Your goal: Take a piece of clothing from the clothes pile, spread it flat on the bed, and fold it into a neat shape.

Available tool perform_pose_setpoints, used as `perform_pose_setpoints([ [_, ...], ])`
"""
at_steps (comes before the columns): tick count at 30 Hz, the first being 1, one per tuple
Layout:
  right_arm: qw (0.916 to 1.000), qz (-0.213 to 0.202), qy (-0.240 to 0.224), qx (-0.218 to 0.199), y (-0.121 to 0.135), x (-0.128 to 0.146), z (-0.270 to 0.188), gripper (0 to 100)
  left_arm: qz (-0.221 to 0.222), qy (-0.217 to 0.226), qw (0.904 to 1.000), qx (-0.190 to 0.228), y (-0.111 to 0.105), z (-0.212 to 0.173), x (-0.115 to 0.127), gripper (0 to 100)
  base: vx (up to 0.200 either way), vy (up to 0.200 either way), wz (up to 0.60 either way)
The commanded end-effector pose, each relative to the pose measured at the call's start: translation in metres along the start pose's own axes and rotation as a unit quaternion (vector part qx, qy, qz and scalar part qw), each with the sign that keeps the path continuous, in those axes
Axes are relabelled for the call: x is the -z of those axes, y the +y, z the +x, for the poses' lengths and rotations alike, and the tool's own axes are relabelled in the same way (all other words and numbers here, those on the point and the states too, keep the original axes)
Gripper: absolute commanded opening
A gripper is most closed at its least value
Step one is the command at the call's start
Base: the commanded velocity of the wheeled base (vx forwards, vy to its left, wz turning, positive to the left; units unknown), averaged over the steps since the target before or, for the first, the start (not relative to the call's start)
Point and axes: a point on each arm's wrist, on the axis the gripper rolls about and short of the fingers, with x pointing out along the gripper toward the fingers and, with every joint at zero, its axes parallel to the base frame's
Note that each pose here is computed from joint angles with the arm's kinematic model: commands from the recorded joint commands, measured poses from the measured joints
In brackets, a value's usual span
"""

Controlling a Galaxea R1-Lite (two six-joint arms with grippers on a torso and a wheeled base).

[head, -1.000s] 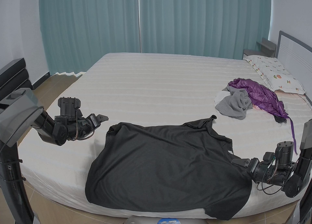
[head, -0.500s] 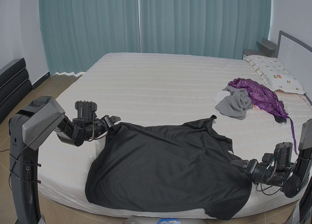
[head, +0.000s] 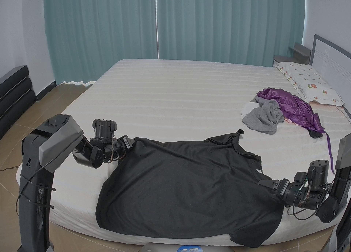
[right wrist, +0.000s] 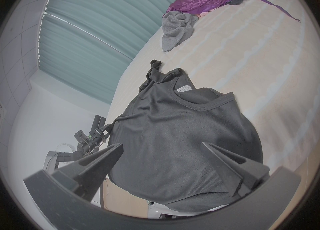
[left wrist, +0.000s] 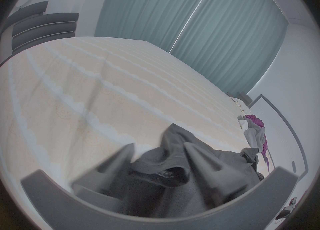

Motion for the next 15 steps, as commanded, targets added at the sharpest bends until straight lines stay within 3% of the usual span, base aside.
perform_pose_setpoints([
  [1, 1.0000, 0.000, 0.007, 0.004, -0.001, 0.003, -0.002, 100, 0.001, 0.002, 1.0000, -0.004, 0.003, 0.002, 0.002, 0, 0.000, 0.000, 0.00],
  [7, 0.9988, -0.029, -0.009, -0.040, 0.014, -0.002, 0.019, 100, 0.018, -0.031, 0.9990, -0.025, 0.017, 0.000, -0.017, 0, 0.000, 0.000, 0.00],
  [12, 0.9981, -0.038, -0.026, -0.041, 0.015, -0.014, 0.061, 100, 0.020, -0.065, 0.9973, -0.026, 0.019, 0.001, -0.038, 0, 0.000, 0.000, 0.00],
  [15, 0.9966, -0.045, -0.060, -0.034, 0.023, -0.029, 0.096, 100, 0.019, -0.097, 0.9949, -0.018, 0.017, 0.001, -0.060, 0, 0.000, 0.000, 0.00],
])
